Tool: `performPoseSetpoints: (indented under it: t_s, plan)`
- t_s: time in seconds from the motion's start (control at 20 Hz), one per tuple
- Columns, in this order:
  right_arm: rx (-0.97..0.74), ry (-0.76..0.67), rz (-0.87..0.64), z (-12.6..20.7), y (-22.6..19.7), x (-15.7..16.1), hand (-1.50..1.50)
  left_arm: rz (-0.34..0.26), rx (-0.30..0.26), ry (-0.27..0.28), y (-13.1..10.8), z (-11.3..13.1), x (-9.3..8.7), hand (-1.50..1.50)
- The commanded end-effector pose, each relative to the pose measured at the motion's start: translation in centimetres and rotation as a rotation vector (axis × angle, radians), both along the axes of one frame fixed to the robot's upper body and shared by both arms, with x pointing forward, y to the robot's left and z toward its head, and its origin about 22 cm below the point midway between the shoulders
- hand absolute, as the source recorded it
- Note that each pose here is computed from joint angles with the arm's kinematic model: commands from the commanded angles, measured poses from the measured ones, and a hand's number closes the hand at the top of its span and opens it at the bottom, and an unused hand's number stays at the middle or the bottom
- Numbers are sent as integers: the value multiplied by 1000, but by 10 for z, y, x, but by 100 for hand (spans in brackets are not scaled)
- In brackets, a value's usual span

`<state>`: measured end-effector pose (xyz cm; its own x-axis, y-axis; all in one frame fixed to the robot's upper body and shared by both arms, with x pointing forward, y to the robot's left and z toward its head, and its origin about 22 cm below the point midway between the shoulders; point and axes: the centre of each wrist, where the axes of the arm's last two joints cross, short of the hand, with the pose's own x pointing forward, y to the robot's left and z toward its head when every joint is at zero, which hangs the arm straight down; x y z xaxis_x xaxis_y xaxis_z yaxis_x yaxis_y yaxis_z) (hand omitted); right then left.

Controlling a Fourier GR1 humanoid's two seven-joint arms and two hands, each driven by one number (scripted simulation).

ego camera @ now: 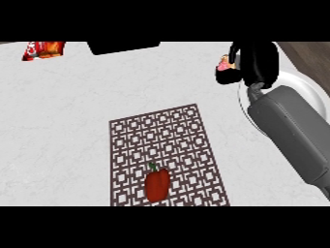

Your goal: Pick the cupcake from the placemat and place it in the plate

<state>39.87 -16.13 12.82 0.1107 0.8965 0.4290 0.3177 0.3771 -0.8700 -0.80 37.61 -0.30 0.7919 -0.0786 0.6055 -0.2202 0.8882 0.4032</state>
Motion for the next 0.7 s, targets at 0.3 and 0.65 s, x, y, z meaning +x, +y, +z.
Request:
performPoseSetpoints:
  t_s: [0.3, 0.65]
  plan:
    - [109, -98, -287, 2, -41, 8, 150, -162, -55, -534, -27, 32, 97, 0]
    - [63, -71, -384, -20, -86, 1, 150, -158, -49, -556, -27, 35, 100, 0]
